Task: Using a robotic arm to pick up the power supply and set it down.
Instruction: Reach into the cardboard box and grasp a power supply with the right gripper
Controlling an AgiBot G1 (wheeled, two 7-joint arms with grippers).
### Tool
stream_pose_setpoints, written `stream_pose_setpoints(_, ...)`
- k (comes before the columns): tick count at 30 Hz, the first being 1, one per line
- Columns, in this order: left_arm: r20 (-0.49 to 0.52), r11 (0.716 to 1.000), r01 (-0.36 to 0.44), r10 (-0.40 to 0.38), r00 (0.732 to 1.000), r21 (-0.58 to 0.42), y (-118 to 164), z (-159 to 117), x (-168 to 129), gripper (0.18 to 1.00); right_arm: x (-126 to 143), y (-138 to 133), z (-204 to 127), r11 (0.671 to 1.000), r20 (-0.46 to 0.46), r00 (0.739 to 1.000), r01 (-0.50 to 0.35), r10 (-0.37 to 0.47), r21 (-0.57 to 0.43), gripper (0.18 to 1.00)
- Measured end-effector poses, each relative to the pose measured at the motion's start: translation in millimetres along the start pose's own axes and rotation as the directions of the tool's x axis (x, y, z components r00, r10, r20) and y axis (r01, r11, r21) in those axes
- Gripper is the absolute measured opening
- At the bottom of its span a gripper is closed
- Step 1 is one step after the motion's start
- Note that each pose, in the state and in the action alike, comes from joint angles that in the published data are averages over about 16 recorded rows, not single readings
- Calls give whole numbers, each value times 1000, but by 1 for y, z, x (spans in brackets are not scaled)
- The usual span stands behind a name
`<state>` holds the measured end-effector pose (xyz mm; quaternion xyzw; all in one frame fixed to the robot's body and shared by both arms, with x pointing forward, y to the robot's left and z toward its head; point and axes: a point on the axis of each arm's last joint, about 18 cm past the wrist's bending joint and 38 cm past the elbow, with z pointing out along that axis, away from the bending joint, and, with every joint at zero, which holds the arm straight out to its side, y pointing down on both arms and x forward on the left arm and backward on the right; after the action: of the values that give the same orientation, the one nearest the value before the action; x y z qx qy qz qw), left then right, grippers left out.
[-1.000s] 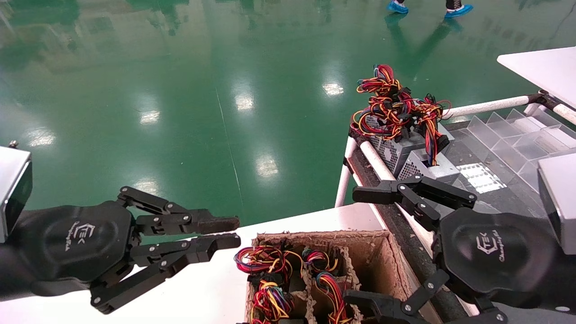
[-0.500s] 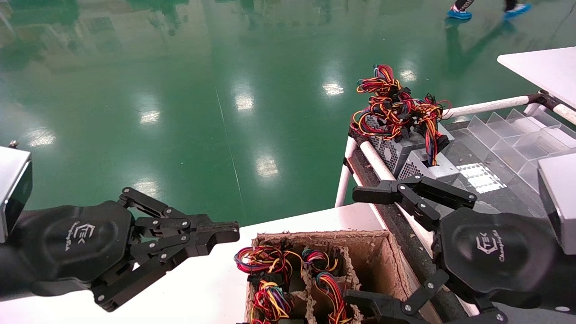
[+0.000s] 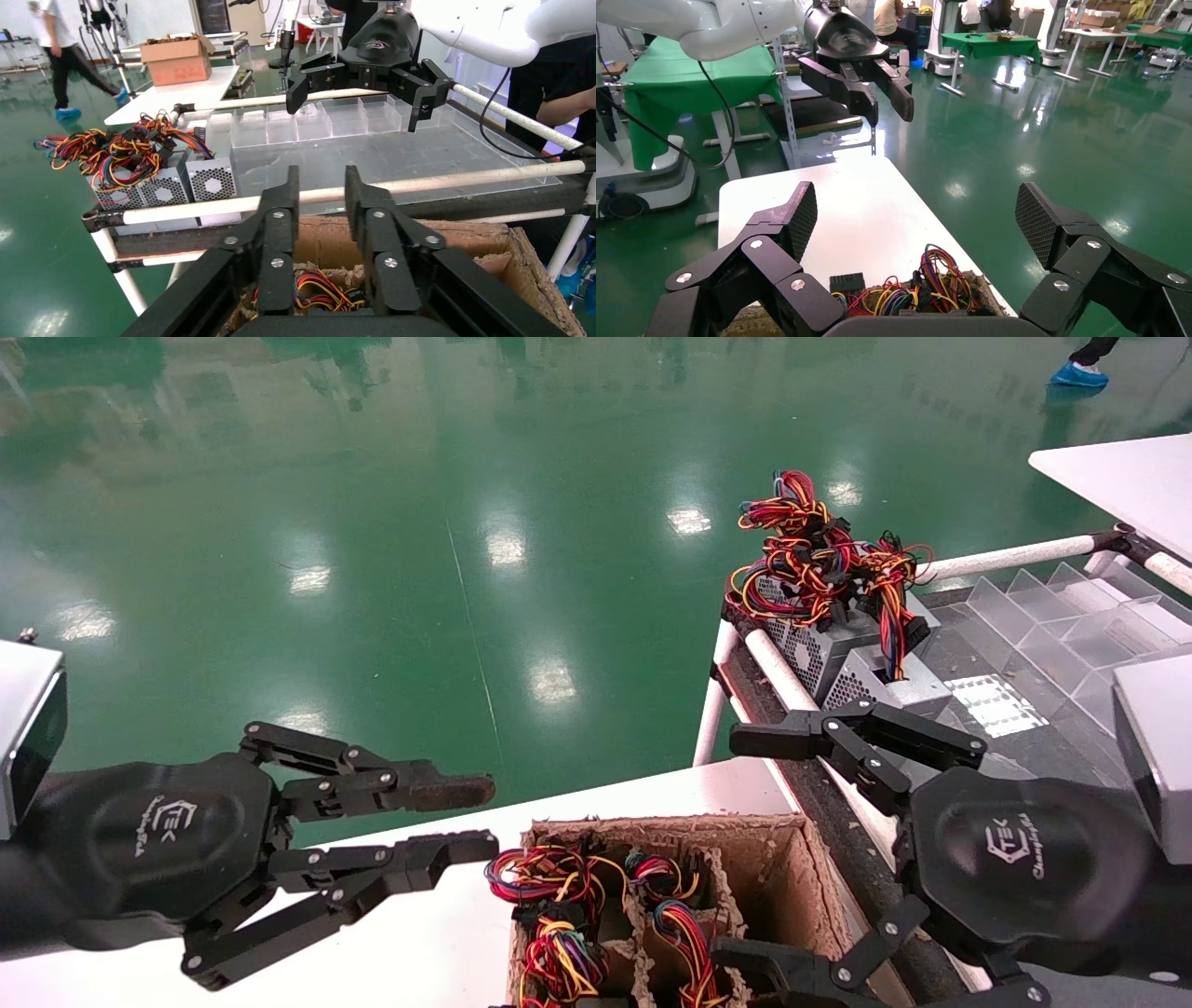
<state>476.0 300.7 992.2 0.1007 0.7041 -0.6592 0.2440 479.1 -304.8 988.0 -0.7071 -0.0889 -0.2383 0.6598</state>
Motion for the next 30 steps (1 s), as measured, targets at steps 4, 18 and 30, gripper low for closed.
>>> stream_pose_setpoints(4,0,1000,0,0,1000,0,0,0,0,338,2,8,-3,999,-10,999,-32,32,-18,1001)
stream_pose_setpoints(18,0,1000,0,0,1000,0,0,0,0,646,21,78,2,960,-53,982,-187,180,-207,1001)
stream_pose_setpoints(30,0,1000,0,0,1000,0,0,0,0,883,36,124,30,929,-20,973,-227,231,-293,998)
